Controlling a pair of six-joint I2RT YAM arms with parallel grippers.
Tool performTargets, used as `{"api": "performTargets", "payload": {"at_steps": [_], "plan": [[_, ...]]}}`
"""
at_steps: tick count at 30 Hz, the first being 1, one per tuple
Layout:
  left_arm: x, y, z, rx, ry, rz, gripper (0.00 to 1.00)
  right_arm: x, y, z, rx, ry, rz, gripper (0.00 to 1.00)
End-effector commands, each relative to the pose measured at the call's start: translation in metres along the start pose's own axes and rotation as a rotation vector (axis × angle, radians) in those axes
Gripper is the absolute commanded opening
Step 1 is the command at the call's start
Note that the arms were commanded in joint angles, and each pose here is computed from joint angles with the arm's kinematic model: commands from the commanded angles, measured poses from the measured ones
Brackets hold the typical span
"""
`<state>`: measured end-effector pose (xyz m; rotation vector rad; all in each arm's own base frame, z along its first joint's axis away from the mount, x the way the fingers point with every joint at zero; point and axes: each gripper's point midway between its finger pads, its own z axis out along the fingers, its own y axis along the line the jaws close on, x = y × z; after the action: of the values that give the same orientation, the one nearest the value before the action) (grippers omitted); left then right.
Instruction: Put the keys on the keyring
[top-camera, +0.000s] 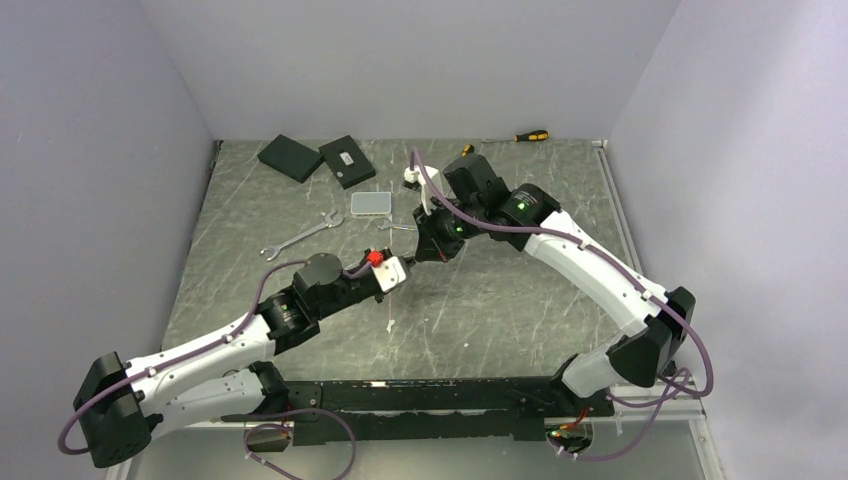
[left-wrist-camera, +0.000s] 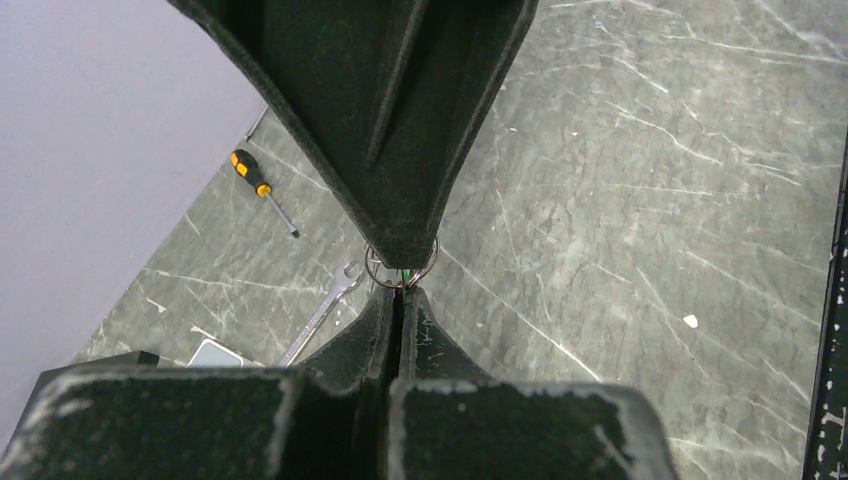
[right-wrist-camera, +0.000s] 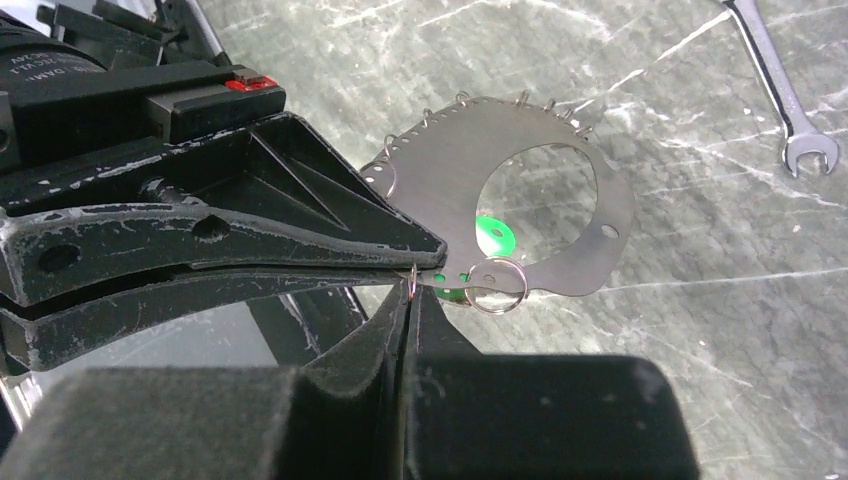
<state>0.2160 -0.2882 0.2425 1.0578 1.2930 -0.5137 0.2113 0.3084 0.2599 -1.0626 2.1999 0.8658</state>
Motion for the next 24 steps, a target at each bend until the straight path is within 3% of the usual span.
{"api": "performTargets", "payload": {"at_steps": [1, 5, 6, 8, 11, 15, 24], "plan": [[-0.023, 0.012, -0.001, -0.017, -0.039, 0.062, 0.0, 0.004, 0.008, -0.013, -0.022, 0.06, -0.016, 0.0], [-0.022, 0.011, 0.001, -0.016, -0.036, 0.052, 0.0, -0.002, -0.003, -0.011, 0.038, 0.041, -0.019, 0.0], [-0.022, 0.012, 0.001, -0.021, -0.037, 0.044, 0.0, -0.007, -0.005, -0.012, 0.051, 0.014, -0.022, 0.04], [-0.023, 0.015, 0.002, -0.039, -0.041, 0.023, 0.0, -0.023, -0.006, -0.019, 0.075, -0.079, -0.033, 0.37], [-0.026, 0.022, 0.002, -0.088, -0.052, -0.019, 0.0, -0.046, -0.006, -0.036, 0.117, -0.278, -0.047, 0.61], [-0.04, 0.027, 0.001, -0.121, -0.116, -0.109, 0.0, -0.06, 0.009, -0.063, 0.073, -0.535, -0.06, 0.64], [-0.062, 0.037, 0.003, -0.186, -0.196, -0.362, 0.0, -0.044, 0.011, -0.054, 0.034, -0.621, -0.109, 0.49]]}}
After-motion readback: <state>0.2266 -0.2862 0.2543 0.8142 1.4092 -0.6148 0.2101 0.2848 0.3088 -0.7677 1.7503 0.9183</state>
